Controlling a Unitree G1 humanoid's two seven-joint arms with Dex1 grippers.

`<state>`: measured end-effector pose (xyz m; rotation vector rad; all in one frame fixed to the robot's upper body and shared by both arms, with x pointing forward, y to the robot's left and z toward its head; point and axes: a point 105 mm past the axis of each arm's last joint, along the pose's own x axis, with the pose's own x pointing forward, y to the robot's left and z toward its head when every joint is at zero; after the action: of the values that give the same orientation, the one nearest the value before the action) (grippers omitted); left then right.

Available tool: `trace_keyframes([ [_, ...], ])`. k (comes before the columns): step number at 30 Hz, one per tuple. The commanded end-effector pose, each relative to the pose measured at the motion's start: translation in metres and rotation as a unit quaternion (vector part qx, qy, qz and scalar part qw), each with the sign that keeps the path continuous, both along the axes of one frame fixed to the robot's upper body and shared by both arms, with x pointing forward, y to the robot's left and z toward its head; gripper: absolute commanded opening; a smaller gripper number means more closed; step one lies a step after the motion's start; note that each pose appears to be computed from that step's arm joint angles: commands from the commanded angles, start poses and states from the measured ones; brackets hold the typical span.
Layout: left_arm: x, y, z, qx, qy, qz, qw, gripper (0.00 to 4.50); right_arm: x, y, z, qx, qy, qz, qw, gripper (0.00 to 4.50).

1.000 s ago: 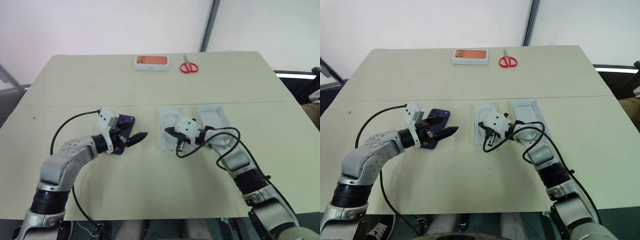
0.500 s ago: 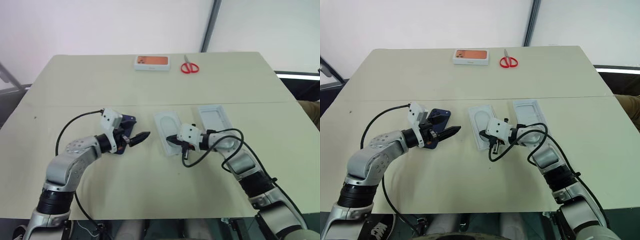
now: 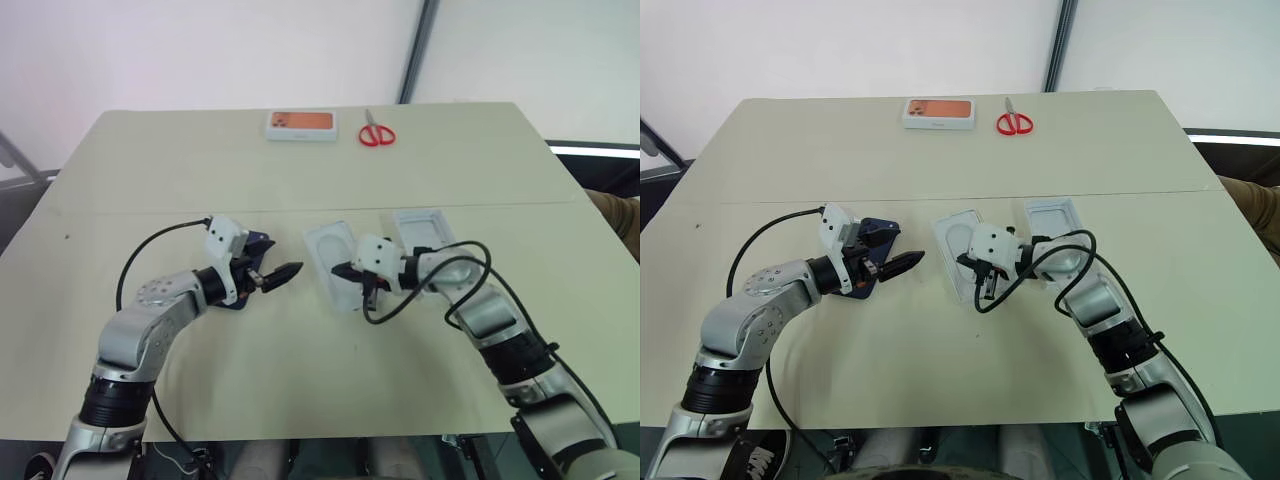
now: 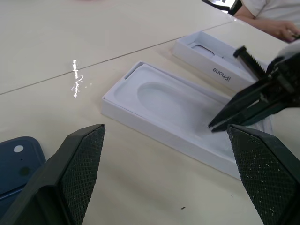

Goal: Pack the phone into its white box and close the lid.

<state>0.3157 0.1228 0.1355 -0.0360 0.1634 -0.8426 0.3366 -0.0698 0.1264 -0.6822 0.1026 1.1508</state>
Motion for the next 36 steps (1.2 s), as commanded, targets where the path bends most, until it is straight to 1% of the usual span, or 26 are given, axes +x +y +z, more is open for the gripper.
trace_keyframes([
  [1,0.001,-0.002,0.01,-0.004,-0.024,-0.001,1.0,4.42,0.008,0.006,0.024,0.022,-0.033,-0.01,0.999,0.07],
  [3,0.001,-0.003,0.009,-0.004,-0.023,-0.001,1.0,4.42,0.015,0.005,0.023,0.014,-0.041,-0.026,0.999,0.07],
  [8,0.0,-0.006,0.008,-0.004,-0.023,-0.002,1.0,4.42,0.023,0.012,0.005,0.001,-0.045,-0.046,0.998,0.07],
  [11,0.001,-0.006,0.007,-0.004,-0.023,-0.001,1.0,4.42,0.031,0.011,-0.008,-0.02,-0.053,-0.066,0.996,0.07],
  [15,0.0,-0.008,0.006,-0.003,-0.023,-0.002,1.0,4.42,0.026,0.011,-0.024,-0.054,-0.045,-0.049,0.996,0.07],
  [18,0.0,-0.008,0.006,-0.001,-0.023,-0.001,1.0,4.42,0.023,0.008,-0.028,-0.071,-0.049,-0.039,0.996,0.07],
  [20,0.001,-0.008,0.005,-0.002,-0.023,0.0,1.0,4.42,0.023,0.007,-0.027,-0.071,-0.045,-0.036,0.996,0.07],
  [22,0.001,-0.008,0.004,-0.001,-0.023,0.002,1.0,4.42,0.028,0.006,-0.02,-0.067,-0.061,-0.046,0.995,0.07],
  [25,0.001,-0.01,0.003,-0.001,-0.022,0.001,1.0,4.42,0.032,0.008,-0.009,-0.032,-0.065,-0.057,0.996,0.07],
  [28,-0.001,-0.011,-0.003,0.006,-0.011,-0.001,1.0,4.42,0.039,0.001,0.024,0.046,-0.07,-0.09,0.992,0.07],
  [30,-0.002,-0.01,-0.009,0.014,-0.001,0.0,1.0,4.42,0.039,-0.008,0.036,0.072,-0.067,-0.1,0.99,0.07],
  [32,-0.003,-0.009,-0.014,0.028,-0.003,0.003,1.0,4.42,0.036,-0.023,0.039,0.064,-0.064,-0.107,0.99,0.07],
  [36,-0.004,-0.007,-0.022,0.051,0.0,0.012,0.999,4.42,0.028,-0.053,0.025,0.006,-0.061,-0.117,0.991,0.07],
])
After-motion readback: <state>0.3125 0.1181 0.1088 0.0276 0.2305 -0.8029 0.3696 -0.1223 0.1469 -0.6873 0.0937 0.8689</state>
